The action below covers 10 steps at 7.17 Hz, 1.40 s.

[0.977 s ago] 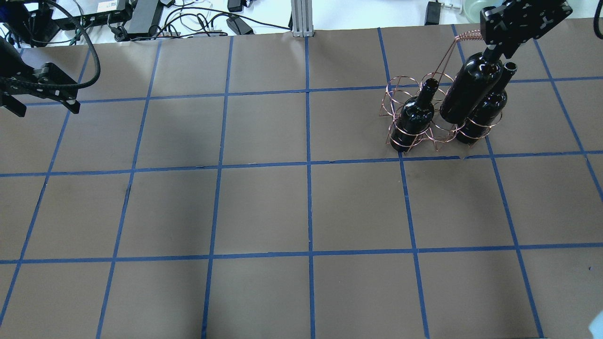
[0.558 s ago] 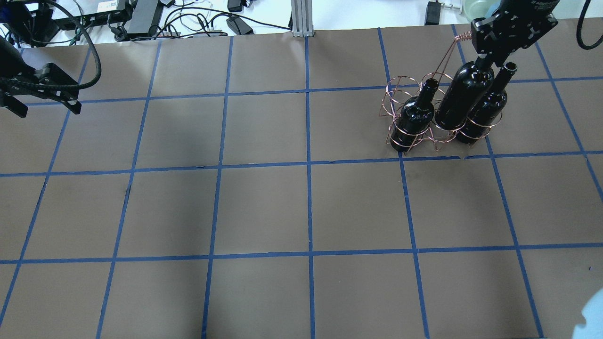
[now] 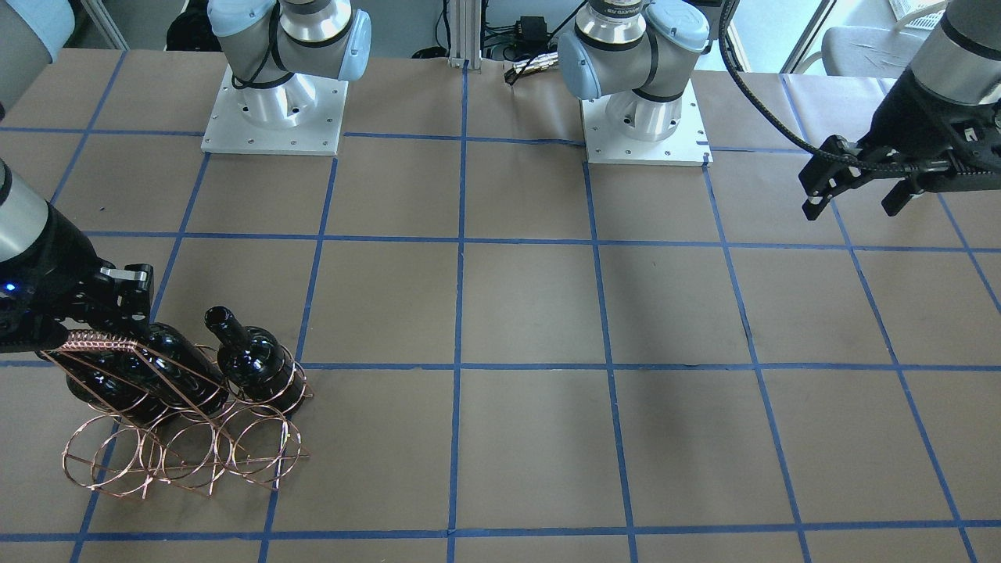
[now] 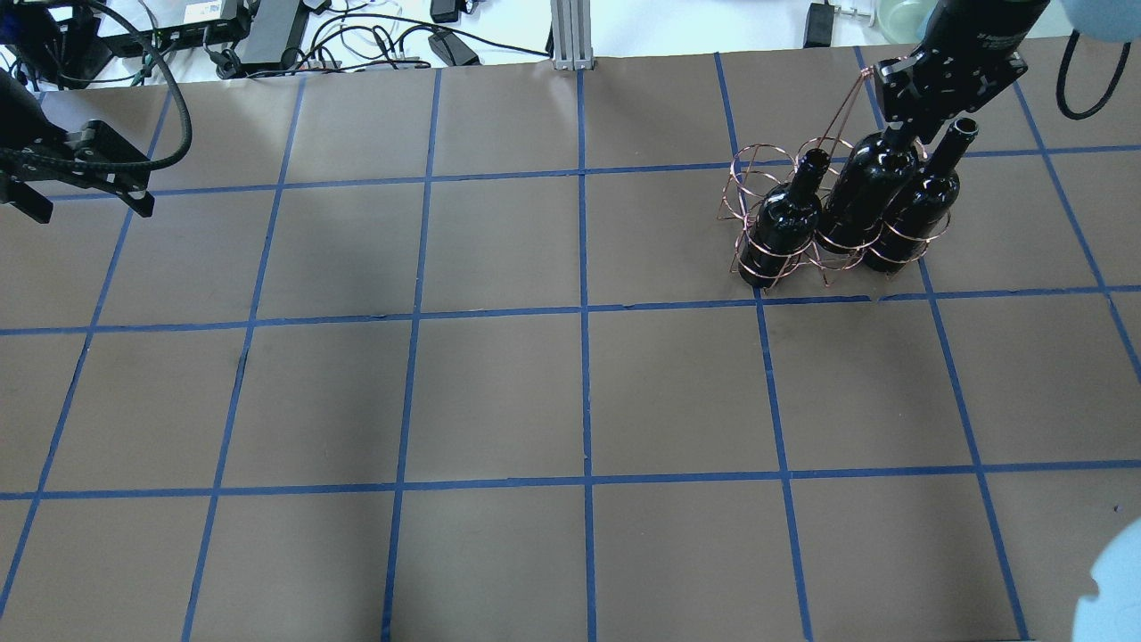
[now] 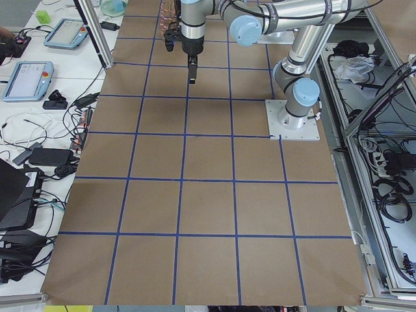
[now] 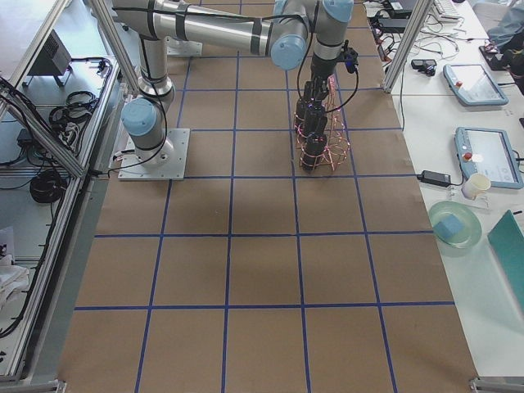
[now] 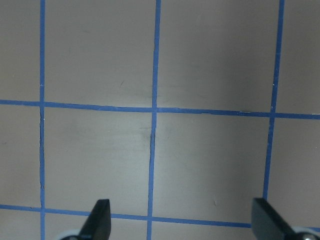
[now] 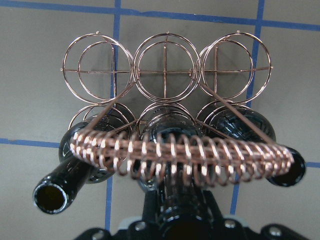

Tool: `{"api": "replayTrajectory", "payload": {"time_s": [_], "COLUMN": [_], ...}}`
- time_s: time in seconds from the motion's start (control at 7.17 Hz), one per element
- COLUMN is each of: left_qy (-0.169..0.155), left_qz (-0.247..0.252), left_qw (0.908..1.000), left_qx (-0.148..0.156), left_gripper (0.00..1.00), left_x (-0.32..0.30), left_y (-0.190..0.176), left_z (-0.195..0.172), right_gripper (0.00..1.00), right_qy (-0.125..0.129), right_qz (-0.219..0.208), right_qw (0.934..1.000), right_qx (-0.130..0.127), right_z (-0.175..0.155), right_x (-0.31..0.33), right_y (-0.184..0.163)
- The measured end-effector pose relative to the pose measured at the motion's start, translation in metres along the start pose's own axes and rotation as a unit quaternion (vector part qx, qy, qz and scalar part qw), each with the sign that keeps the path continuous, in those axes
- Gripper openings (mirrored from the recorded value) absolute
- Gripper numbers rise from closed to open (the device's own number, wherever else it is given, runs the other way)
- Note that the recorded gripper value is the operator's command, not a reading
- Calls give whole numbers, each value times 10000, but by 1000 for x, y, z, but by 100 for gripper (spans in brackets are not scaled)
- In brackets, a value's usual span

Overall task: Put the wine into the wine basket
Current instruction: 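Lower the bottle into the empty rack slot beside the other bottles, then open the right gripper and raise it away from the rack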

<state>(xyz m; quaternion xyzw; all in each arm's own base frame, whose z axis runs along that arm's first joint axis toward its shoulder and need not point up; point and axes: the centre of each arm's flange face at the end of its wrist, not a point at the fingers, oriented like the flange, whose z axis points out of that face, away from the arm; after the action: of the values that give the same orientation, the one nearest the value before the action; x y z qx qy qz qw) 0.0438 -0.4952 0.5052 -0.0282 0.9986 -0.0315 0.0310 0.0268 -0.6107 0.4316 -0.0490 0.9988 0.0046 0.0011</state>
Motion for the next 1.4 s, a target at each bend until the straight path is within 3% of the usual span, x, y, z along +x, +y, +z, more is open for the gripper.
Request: {"api": "replayTrajectory", "payload": {"time_s": [0.14,0.28,0.42,0.56,0.98,1.4], "left_qy": [1,1,1,14,63,69], "left_qz": [1,1,2,2,1,115], "left_qw": [10000,10000,10000,10000,10000,9999], "left_qx": [-2,-3,-2,5,21,47], "left_gripper": [100,100,100,100,100,100], "left_x": [0,0,0,1,2,16], "left_y": [0,0,0,0,-1,0], "left_z": [0,0,0,0,0,-3], "right_gripper": [39,49,80,99,100,100], "right_qy": [6,10,11,11,34,155], "right_qz": [-63,-103,-122,-131,-125,-74], "right_qw": [10000,9999,9999,9999,9997,9978], "right_qx": [18,33,41,47,229,636], "right_z": [5,6,6,7,-3,-81], "right_x": [-5,-8,-10,-10,-10,-22], "right_y": [-1,-2,-2,-2,-2,45]}}
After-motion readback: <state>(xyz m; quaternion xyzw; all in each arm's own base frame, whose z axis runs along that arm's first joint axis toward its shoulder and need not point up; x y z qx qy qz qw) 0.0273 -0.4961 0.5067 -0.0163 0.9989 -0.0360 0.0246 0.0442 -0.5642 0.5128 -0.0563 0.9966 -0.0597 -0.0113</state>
